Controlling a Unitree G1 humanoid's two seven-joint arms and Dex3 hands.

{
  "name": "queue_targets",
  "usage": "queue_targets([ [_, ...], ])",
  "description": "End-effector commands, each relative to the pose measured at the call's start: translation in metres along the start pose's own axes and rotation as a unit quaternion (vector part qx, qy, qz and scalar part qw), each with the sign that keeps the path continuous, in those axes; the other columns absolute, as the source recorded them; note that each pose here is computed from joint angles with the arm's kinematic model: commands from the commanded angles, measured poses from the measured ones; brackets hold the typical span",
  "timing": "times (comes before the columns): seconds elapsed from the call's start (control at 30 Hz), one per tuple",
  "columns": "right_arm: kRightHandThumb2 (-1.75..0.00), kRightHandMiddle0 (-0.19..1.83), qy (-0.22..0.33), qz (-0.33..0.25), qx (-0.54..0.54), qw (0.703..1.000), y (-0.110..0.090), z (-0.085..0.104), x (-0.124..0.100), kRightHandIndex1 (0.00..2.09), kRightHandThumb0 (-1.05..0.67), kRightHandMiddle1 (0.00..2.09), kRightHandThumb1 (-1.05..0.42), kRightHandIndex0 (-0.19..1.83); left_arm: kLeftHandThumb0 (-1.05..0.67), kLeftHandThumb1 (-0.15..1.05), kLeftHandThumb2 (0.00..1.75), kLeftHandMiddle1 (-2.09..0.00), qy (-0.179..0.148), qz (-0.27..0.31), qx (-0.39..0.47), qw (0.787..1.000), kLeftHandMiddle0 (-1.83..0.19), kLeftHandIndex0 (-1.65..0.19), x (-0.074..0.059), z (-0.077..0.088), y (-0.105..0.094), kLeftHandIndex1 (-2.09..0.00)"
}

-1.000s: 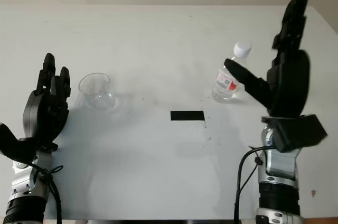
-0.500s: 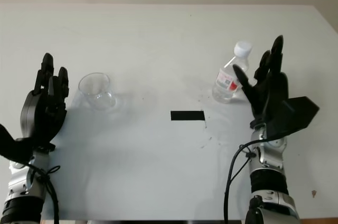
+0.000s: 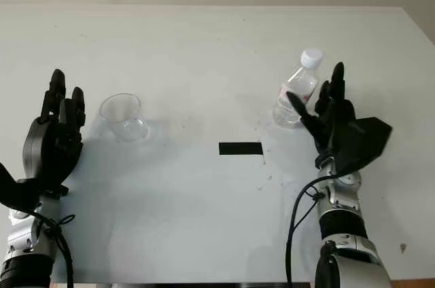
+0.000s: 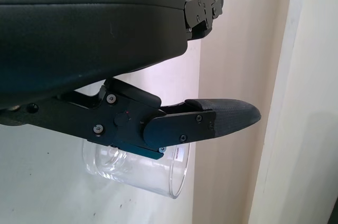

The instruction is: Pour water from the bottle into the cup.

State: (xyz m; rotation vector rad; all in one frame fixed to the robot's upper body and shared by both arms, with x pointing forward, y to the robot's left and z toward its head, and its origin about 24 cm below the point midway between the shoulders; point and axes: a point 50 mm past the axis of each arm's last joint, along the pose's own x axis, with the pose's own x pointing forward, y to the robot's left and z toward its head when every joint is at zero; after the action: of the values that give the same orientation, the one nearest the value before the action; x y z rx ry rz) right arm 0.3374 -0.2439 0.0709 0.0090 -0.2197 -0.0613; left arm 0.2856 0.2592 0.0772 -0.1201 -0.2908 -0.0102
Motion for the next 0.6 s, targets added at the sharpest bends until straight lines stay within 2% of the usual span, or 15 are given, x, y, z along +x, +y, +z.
queue_targets([
  [0.0, -0.05, -0.18, -0.006, 0.004, -0.005, 1.0, -0.005, -0.001, -0.002, 0.02, -0.99, 0.02, -0.84, -0.19, -0.73, 1.05, 0.51, -0.05, 0.016, 0.005, -0.001, 1.0, 0.19, 0.18, -0.007, -0.007, 0.003, -0.03],
  [0.17, -0.06, -0.19, -0.004, 0.04, 0.003, 0.999, -0.006, 0.001, 0.0, 0.0, -0.94, 0.0, -0.85, -0.19, -0.73, 1.05, 0.5, -0.05, 0.016, 0.008, -0.002, 1.0, 0.19, 0.19, -0.006, -0.007, 0.001, -0.04],
  [0.4, -0.05, -0.19, -0.014, 0.045, 0.011, 0.999, -0.006, 0.007, 0.008, 0.0, -0.91, 0.0, -0.84, -0.19, -0.74, 1.05, 0.5, -0.06, 0.016, 0.01, -0.003, 1.0, 0.18, 0.18, -0.006, -0.008, 0.0, -0.05],
  [0.57, -0.05, -0.19, 0.007, 0.045, 0.04, 0.998, -0.009, 0.011, 0.021, 0.0, -0.87, 0.0, -0.85, -0.19, -0.74, 1.05, 0.51, -0.05, 0.015, 0.009, -0.003, 1.0, 0.19, 0.19, -0.007, -0.008, 0.0, -0.04],
])
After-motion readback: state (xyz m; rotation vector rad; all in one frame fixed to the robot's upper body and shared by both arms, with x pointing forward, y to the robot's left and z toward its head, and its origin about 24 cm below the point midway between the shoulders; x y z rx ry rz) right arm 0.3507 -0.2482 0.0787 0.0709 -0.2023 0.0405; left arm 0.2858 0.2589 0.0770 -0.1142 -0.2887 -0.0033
